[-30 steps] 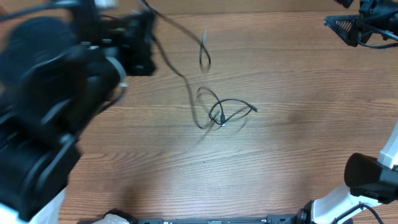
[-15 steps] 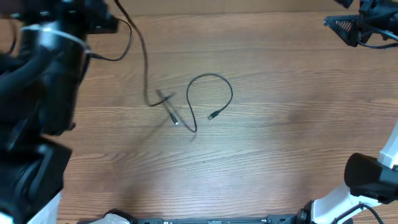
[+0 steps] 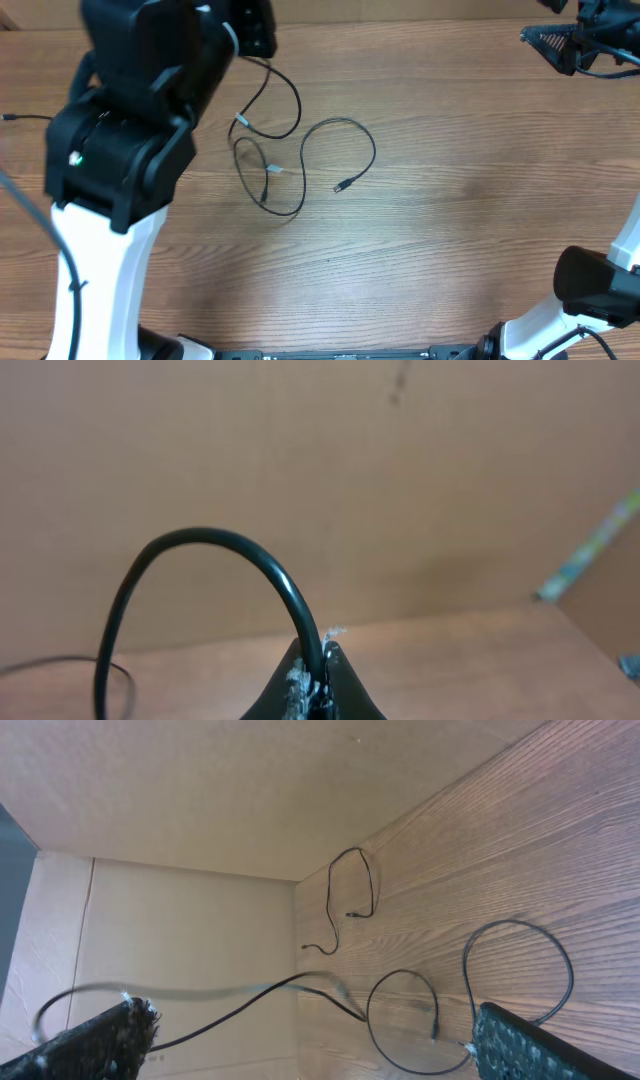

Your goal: Untangle cables

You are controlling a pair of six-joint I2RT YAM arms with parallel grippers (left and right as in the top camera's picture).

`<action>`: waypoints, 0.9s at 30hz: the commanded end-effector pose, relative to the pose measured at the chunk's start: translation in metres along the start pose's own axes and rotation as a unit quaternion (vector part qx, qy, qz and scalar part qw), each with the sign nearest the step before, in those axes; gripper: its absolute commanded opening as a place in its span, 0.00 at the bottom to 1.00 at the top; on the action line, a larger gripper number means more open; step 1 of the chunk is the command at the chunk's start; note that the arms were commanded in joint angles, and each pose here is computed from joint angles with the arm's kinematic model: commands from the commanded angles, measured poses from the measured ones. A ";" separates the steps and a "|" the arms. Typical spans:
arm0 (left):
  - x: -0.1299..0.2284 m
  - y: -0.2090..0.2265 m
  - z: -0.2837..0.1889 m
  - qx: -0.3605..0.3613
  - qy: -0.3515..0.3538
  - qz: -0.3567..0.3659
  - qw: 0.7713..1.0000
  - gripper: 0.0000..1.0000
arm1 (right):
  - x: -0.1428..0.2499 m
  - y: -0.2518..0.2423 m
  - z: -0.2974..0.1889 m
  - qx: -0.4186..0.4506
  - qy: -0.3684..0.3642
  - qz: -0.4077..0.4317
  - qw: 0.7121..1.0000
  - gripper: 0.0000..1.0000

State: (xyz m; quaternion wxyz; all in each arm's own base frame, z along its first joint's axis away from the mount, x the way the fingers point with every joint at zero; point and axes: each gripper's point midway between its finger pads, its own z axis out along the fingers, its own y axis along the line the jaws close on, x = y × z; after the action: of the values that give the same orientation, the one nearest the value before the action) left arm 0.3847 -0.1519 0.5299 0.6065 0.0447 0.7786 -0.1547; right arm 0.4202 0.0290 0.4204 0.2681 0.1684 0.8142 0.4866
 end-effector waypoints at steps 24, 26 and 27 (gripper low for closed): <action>0.067 0.067 0.005 -0.169 0.141 0.120 0.968 0.04 | -0.001 0.002 -0.004 0.000 -0.007 -0.009 1.000 1.00; 0.064 0.079 0.000 -0.207 0.139 0.127 0.960 0.04 | -0.001 0.002 -0.004 0.000 -0.007 -0.009 1.000 1.00; 0.060 0.084 -0.003 -0.225 0.132 0.129 0.957 0.04 | -0.001 0.002 -0.004 0.000 -0.007 -0.009 1.000 1.00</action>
State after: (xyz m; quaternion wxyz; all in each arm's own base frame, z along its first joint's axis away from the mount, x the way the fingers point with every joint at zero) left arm 0.3840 -0.1250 0.4420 0.4845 0.0818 0.8709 -0.0120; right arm 0.4203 0.0289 0.4204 0.2684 0.1685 0.8143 0.4863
